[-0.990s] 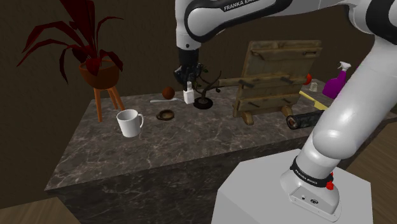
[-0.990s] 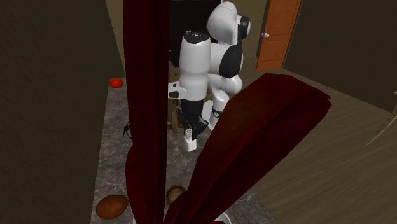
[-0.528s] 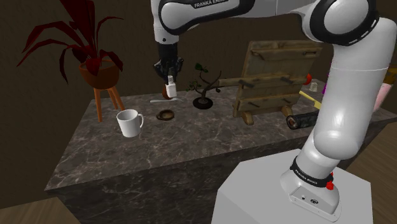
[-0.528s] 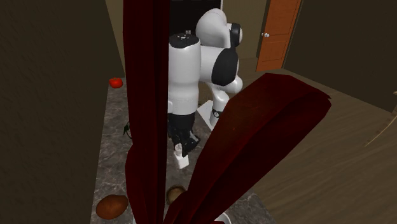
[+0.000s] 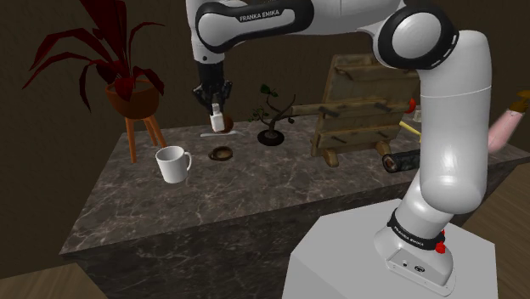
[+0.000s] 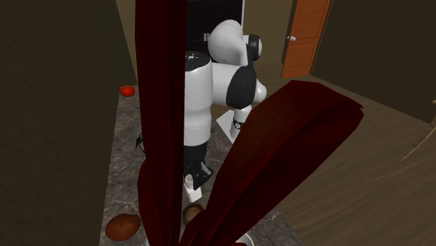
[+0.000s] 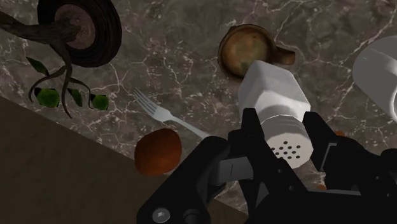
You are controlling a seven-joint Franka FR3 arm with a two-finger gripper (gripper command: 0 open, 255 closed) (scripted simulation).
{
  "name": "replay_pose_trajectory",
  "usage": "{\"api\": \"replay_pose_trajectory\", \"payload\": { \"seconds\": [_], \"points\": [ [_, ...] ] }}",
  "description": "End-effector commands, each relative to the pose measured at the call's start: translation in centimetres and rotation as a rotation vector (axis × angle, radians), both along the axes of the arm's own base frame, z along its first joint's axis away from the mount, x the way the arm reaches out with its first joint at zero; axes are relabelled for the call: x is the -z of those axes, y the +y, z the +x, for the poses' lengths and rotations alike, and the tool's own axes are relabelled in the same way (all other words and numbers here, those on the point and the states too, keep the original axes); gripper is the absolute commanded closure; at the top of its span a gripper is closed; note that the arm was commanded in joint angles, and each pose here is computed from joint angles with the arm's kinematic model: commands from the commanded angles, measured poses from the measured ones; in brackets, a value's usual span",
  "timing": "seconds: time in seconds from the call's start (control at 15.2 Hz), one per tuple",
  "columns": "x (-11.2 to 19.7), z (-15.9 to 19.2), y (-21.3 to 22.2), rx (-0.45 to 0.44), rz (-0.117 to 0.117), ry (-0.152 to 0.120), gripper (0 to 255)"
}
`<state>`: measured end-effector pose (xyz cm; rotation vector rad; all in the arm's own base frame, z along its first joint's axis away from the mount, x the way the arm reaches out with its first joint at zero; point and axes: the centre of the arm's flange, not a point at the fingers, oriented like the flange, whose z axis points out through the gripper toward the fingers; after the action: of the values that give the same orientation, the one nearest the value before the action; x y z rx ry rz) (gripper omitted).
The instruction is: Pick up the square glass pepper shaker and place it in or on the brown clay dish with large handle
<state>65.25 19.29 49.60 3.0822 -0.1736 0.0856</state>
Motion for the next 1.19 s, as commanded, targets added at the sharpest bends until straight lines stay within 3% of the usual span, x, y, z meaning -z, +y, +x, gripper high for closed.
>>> {"api": "replay_pose_trajectory", "payload": {
  "seconds": [0.0, 0.86, 1.12],
  "points": [
    [1.3, 0.0, -0.1, 0.000, 0.000, 0.000, 255],
    [8.3, 0.0, -0.1, 0.000, 0.000, 0.000, 255],
    [8.3, 0.0, -0.1, 0.000, 0.000, 0.000, 255]
  ]
}}
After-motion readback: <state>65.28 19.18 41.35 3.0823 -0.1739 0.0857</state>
